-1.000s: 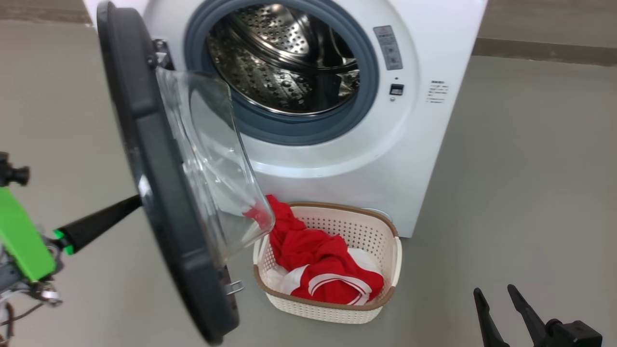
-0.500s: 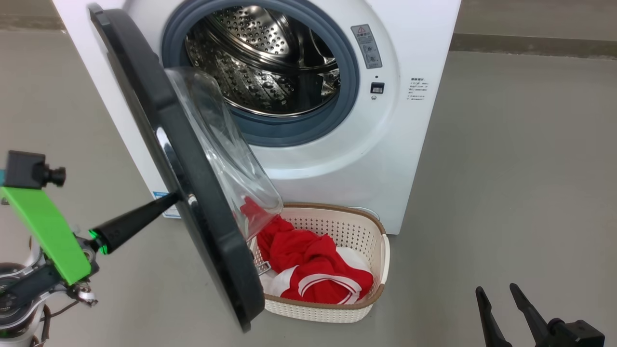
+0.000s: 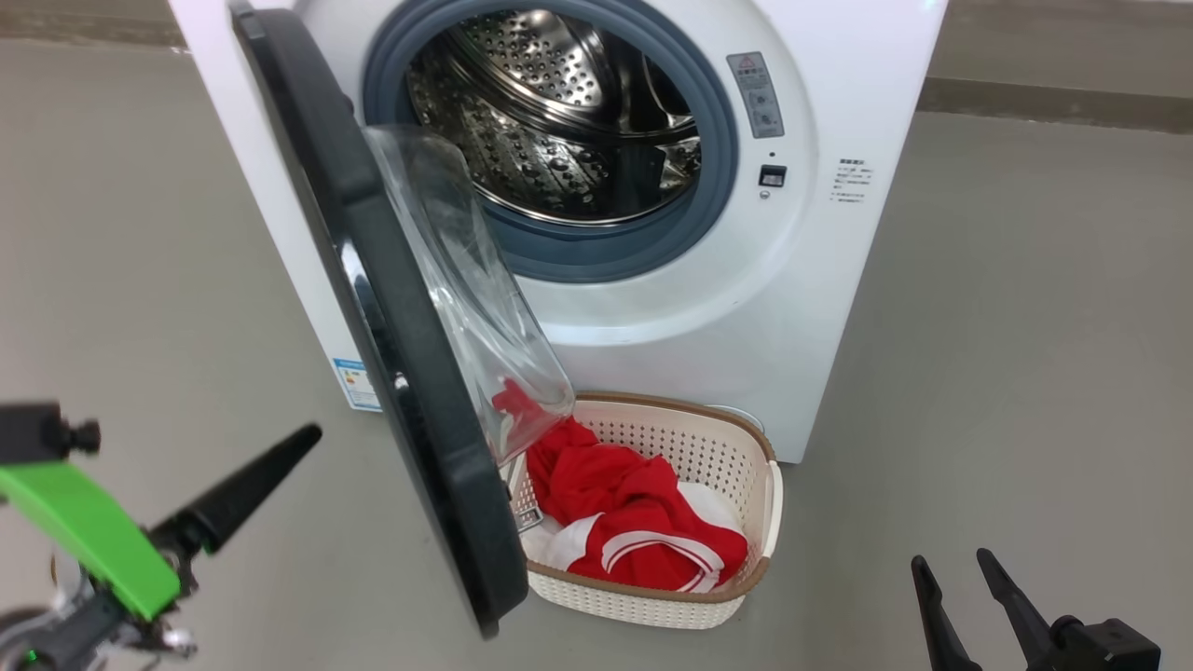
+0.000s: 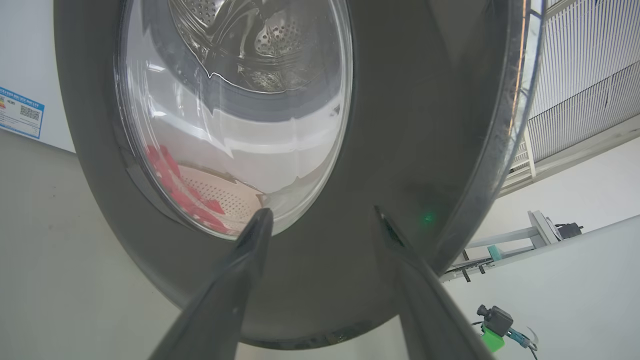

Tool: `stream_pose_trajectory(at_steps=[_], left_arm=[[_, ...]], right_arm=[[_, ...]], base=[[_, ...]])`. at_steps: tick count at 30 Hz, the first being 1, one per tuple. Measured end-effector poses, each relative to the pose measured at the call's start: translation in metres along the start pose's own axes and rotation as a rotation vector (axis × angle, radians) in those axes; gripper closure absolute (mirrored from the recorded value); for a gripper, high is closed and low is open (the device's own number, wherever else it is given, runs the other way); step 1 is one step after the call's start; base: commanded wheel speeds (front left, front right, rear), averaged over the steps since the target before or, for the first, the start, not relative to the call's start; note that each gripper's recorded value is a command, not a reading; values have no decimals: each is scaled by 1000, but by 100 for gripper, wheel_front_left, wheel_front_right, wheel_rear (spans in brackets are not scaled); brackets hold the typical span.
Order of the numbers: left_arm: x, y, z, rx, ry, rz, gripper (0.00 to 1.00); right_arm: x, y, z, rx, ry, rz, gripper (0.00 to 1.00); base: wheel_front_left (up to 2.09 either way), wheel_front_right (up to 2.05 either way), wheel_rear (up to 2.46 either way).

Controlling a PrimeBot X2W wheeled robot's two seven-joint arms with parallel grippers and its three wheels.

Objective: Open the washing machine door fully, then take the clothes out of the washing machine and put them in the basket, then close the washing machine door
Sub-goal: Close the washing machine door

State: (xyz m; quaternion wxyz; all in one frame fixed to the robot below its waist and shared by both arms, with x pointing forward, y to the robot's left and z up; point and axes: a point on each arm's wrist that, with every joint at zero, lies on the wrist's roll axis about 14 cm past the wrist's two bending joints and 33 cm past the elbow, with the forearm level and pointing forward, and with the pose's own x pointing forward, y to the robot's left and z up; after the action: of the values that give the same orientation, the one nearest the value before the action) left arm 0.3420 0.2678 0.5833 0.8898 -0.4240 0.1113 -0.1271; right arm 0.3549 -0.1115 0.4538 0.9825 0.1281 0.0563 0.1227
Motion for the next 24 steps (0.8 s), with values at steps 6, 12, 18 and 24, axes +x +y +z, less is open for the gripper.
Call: stream_pose_trajectory(at_steps=[6,12,18,24], left_arm=[[-18,37,-20,-35,-46,112,0],[-32,70,-47,-65,-85,218,0],[-39,93,-77,-91,-134,300,0],[-44,105,-87,-100,-225,351,0]], right_arm=[[4,8,0,-3,1,25,0],[9,13,3,-2,-7,40,0],[10,13,1,0,0,40,0],[14,13,3,2,-7,42,0]], base=[[0,0,0],[0,0,0],[0,0,0],[0,0,0]])
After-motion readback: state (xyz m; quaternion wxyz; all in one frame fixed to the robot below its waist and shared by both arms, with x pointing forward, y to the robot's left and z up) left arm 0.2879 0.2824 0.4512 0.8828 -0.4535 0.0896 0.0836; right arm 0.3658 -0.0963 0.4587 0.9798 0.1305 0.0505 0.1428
